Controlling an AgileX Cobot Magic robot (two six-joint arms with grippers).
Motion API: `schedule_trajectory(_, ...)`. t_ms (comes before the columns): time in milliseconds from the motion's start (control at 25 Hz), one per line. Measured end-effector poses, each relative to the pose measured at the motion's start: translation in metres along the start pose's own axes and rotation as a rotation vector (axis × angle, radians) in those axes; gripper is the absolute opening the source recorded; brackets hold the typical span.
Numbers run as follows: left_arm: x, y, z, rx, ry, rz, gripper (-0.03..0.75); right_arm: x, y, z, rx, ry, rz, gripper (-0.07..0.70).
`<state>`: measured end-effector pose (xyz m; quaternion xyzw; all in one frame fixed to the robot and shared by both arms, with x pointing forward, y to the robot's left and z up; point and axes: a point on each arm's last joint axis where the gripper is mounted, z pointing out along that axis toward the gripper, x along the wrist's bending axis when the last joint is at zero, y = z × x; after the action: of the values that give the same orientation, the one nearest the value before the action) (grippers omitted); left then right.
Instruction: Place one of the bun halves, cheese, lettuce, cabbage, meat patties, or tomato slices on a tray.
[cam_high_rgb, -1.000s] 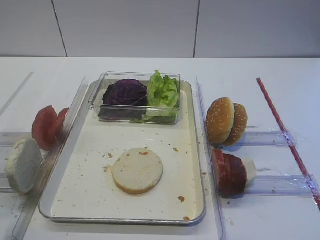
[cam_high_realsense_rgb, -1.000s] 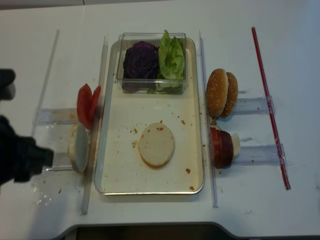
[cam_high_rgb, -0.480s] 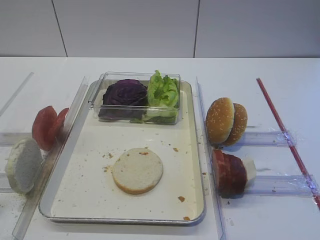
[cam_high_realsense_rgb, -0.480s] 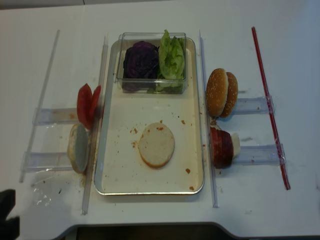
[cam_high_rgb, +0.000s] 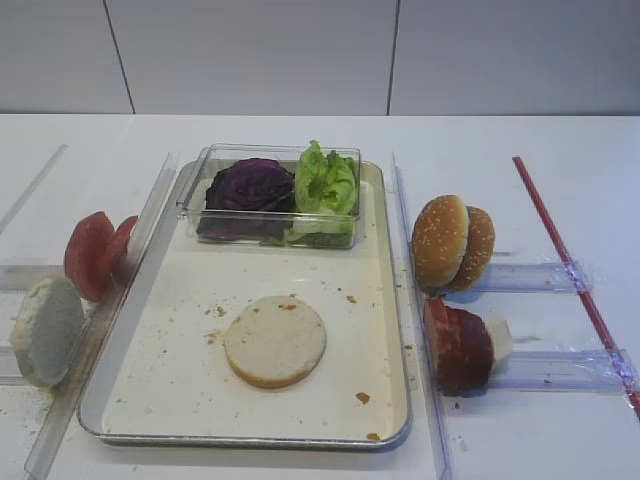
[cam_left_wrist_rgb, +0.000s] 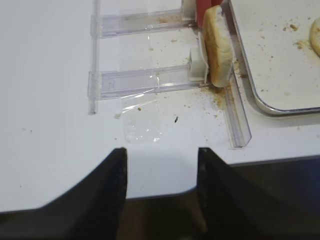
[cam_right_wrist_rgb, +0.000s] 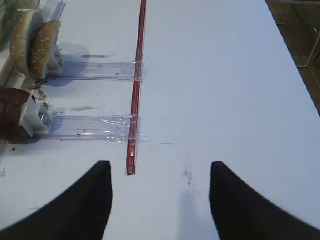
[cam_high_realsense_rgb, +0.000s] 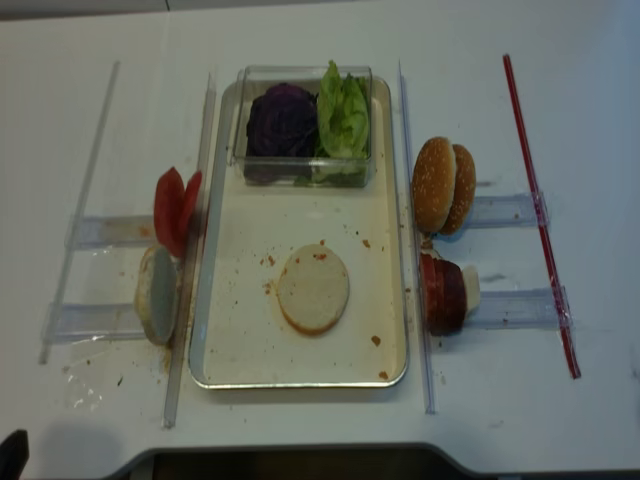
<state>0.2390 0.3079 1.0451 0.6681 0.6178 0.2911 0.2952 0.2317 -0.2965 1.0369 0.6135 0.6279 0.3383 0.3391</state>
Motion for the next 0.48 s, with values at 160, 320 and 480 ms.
schedule_trajectory(160,0.0004,-0.0088,-0.0031,-0.079,-0.003,-0.002,0.310,0.0000,0.0000,0.0000,0.000,0.000,0.000,0.446)
schedule_trajectory(320,0.0006,-0.0121,-0.0047,-0.111,-0.004,-0.002,0.310,0.0000,0.0000,0.0000,0.000,0.000,0.000,0.446)
schedule_trajectory(480,0.0006,-0.0118,-0.0047,-0.115,-0.004,-0.002,0.309,0.0000,0.0000,0.0000,0.000,0.000,0.000,0.447)
